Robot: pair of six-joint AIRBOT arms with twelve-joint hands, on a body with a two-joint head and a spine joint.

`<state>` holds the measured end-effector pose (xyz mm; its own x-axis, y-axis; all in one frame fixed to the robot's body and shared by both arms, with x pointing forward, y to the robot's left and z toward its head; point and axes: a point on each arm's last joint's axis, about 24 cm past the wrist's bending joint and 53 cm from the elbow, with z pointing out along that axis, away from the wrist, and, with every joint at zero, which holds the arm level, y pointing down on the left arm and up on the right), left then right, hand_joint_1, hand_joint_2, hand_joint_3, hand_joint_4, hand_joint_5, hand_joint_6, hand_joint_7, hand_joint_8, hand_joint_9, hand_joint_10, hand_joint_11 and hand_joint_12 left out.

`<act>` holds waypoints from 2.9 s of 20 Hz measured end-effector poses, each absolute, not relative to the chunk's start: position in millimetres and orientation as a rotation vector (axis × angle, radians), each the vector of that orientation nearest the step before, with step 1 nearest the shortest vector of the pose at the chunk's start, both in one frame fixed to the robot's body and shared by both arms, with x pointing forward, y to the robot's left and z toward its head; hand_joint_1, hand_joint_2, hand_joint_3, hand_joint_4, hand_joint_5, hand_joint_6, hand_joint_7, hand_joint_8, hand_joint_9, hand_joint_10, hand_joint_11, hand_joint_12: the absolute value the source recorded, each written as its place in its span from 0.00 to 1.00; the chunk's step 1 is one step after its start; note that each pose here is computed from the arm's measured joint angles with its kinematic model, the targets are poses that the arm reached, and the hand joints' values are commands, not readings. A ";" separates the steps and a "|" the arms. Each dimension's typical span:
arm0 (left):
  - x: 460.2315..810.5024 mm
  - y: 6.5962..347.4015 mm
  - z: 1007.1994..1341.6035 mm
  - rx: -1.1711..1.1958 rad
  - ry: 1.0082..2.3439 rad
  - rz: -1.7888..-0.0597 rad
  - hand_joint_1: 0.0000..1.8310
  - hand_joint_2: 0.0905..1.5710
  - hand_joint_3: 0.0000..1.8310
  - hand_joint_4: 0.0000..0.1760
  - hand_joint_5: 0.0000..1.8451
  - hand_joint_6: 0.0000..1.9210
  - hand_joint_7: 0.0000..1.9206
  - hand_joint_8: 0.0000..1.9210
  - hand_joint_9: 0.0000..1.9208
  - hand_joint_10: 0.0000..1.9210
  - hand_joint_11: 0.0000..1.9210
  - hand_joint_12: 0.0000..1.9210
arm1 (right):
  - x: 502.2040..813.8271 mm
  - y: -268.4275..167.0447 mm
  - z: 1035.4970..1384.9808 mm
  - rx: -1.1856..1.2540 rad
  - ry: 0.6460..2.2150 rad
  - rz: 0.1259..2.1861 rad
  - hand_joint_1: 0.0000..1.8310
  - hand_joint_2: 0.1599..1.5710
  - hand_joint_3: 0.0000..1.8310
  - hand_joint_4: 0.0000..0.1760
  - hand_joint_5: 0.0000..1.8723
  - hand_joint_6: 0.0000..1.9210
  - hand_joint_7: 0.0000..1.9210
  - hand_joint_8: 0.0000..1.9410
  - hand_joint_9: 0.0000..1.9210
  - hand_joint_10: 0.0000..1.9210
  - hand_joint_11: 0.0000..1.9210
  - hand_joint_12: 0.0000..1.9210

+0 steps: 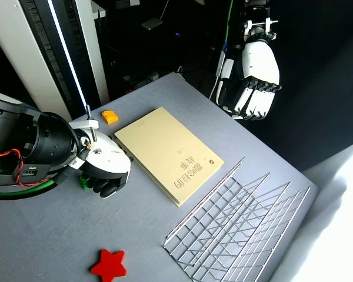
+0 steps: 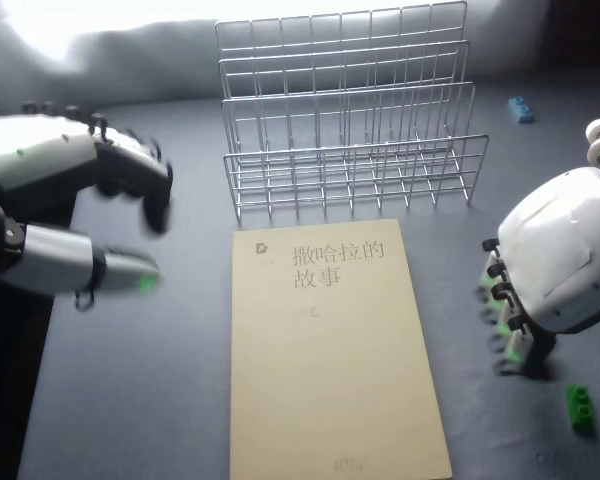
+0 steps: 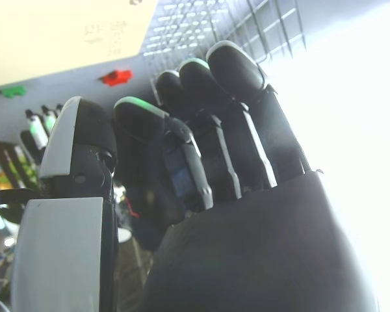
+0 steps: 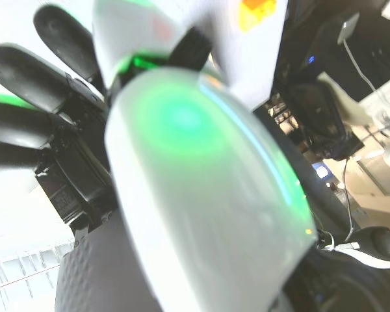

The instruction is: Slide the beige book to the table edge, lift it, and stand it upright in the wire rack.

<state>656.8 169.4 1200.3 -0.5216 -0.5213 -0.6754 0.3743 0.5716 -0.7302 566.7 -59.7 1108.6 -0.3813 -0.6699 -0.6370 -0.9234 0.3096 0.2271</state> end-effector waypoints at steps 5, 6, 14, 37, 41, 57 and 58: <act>658.8 172.7 1194.3 -0.142 1.825 -1.098 0.14 0.67 0.00 0.00 0.07 0.00 0.06 0.00 0.05 0.00 0.00 0.10 | 572.2 -55.4 1121.8 -1.403 2.120 0.800 0.07 0.67 0.00 0.00 0.09 0.00 0.10 0.00 0.10 0.00 0.00 0.28; 659.8 174.5 1191.8 -0.154 1.834 -1.089 0.13 0.67 0.00 0.00 0.07 0.00 0.06 0.00 0.05 0.00 0.00 0.11 | 573.5 -56.6 1122.1 -1.398 2.120 0.795 0.07 0.67 0.00 0.00 0.10 0.00 0.11 0.00 0.11 0.00 0.00 0.29; 671.6 225.4 1155.5 -0.538 1.947 -0.994 0.28 0.63 0.00 0.00 0.03 0.00 0.03 0.00 0.03 0.00 0.00 0.06 | 573.7 -71.1 1109.3 -1.395 2.165 0.769 0.09 0.67 0.00 0.00 0.12 0.00 0.12 0.00 0.12 0.00 0.00 0.30; 653.1 364.4 1097.6 -1.317 1.629 -0.915 0.63 0.68 0.00 0.00 0.00 0.00 0.00 0.00 0.00 0.00 0.00 0.00 | 570.2 32.7 1103.4 -1.473 2.106 0.822 0.12 0.69 0.00 0.00 0.12 0.00 0.12 0.00 0.12 0.00 0.00 0.33; 648.3 377.1 1084.2 -1.600 1.513 -0.999 0.62 0.68 0.00 0.00 0.00 0.00 0.00 0.00 0.00 0.00 0.00 0.00 | 567.3 54.1 1103.9 -1.482 2.091 0.839 0.11 0.69 0.00 0.00 0.13 0.00 0.13 0.00 0.12 0.00 0.00 0.32; 628.4 337.0 1020.0 -2.364 1.197 -1.212 0.63 0.67 0.00 0.00 0.00 0.00 0.00 0.00 0.00 0.00 0.00 0.00 | 553.5 102.1 1116.1 -1.502 2.049 0.892 0.12 0.69 0.00 0.00 0.13 0.00 0.13 0.00 0.13 0.00 0.00 0.34; 627.9 337.6 1016.5 -2.382 1.191 -1.200 0.62 0.67 0.00 0.00 0.00 0.00 0.00 0.00 0.00 0.00 0.00 0.00 | 552.2 103.4 1114.9 -1.508 2.053 0.891 0.13 0.69 0.00 0.00 0.15 0.00 0.15 0.00 0.14 0.00 0.00 0.37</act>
<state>627.9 337.6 1016.5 0.3381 -0.7466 0.5730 -0.5668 -0.6475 -0.5094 552.2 103.4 1114.9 -0.3090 -0.6679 -0.6770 -0.9507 0.1981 0.2385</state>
